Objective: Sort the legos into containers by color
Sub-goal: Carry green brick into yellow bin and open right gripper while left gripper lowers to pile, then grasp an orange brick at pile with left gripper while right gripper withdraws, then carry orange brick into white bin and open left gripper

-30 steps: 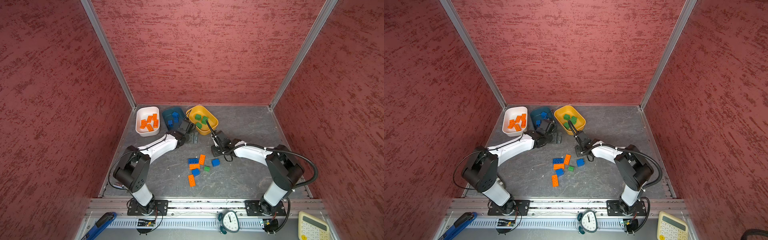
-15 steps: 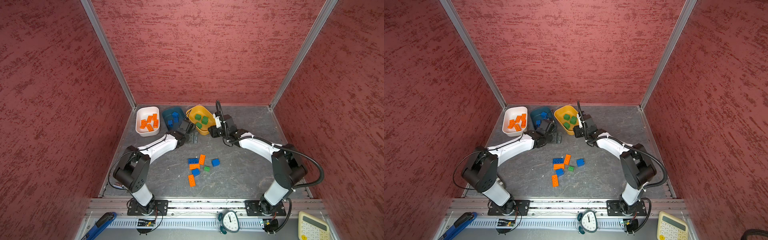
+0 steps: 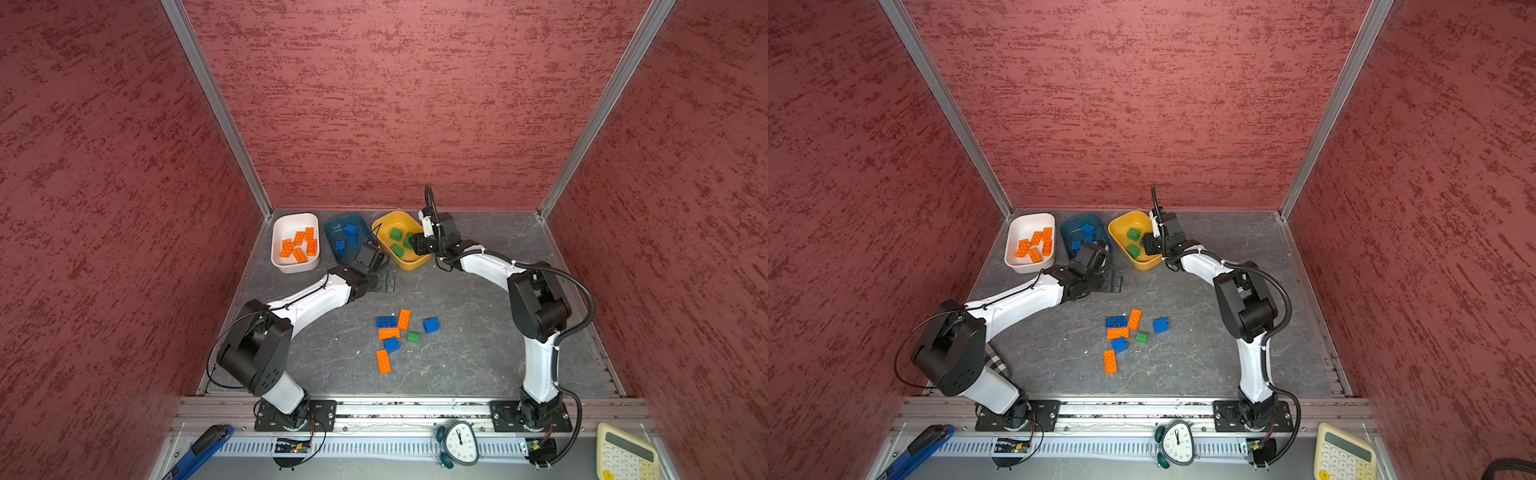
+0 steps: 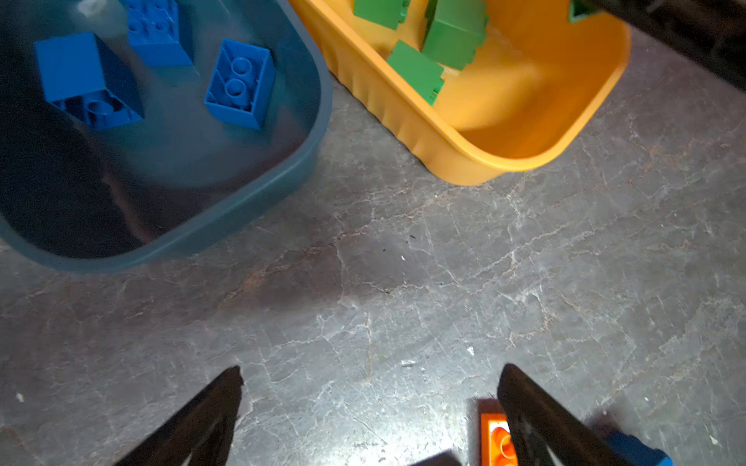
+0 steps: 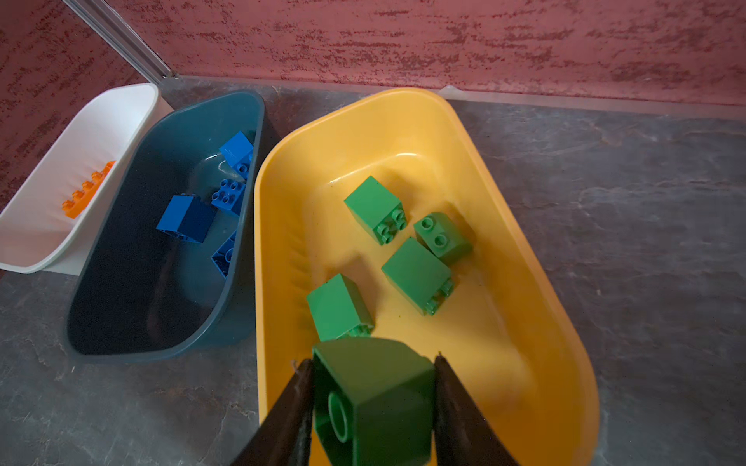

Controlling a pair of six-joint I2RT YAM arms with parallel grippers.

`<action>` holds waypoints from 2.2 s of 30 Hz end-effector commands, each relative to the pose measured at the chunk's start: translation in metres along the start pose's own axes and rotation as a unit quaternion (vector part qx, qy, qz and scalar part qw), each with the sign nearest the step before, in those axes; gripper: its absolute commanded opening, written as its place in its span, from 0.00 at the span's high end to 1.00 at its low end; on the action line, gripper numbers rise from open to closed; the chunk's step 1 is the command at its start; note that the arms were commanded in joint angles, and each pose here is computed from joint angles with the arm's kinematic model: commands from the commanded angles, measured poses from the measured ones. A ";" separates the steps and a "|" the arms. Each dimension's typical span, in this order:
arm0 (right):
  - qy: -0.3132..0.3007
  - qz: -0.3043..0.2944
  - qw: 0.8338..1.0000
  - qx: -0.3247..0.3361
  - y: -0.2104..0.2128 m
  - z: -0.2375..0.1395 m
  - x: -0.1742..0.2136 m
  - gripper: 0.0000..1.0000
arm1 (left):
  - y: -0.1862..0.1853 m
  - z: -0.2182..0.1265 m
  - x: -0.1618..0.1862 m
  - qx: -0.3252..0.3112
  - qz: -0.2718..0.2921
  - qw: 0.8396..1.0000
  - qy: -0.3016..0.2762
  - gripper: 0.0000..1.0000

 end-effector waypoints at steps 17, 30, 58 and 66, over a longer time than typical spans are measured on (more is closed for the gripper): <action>-0.117 0.055 0.991 0.041 0.000 -0.084 -0.037 0.01 | -0.078 0.009 0.038 0.111 0.107 0.984 0.085 0.25; -0.166 0.158 0.966 0.118 -0.056 -0.128 -0.019 0.01 | -0.105 0.043 0.070 0.081 0.191 0.963 0.170 0.48; -0.136 0.126 0.982 0.046 -0.031 -0.130 -0.022 0.01 | -0.060 0.013 0.001 0.035 0.060 0.996 0.055 0.82; -0.123 0.118 0.985 0.033 -0.021 -0.121 -0.021 0.01 | 0.033 -0.024 -0.039 -0.026 -0.041 0.999 -0.025 0.82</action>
Point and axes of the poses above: each gripper's point midway between its finger pads, its own z axis out along the fingers, its own y axis along the line the jaws close on, x = y × z, the point moved 4 cm from there along -z, back along the fingers, and after that the axes turned 14 degrees about z, right-handed, at the moved point
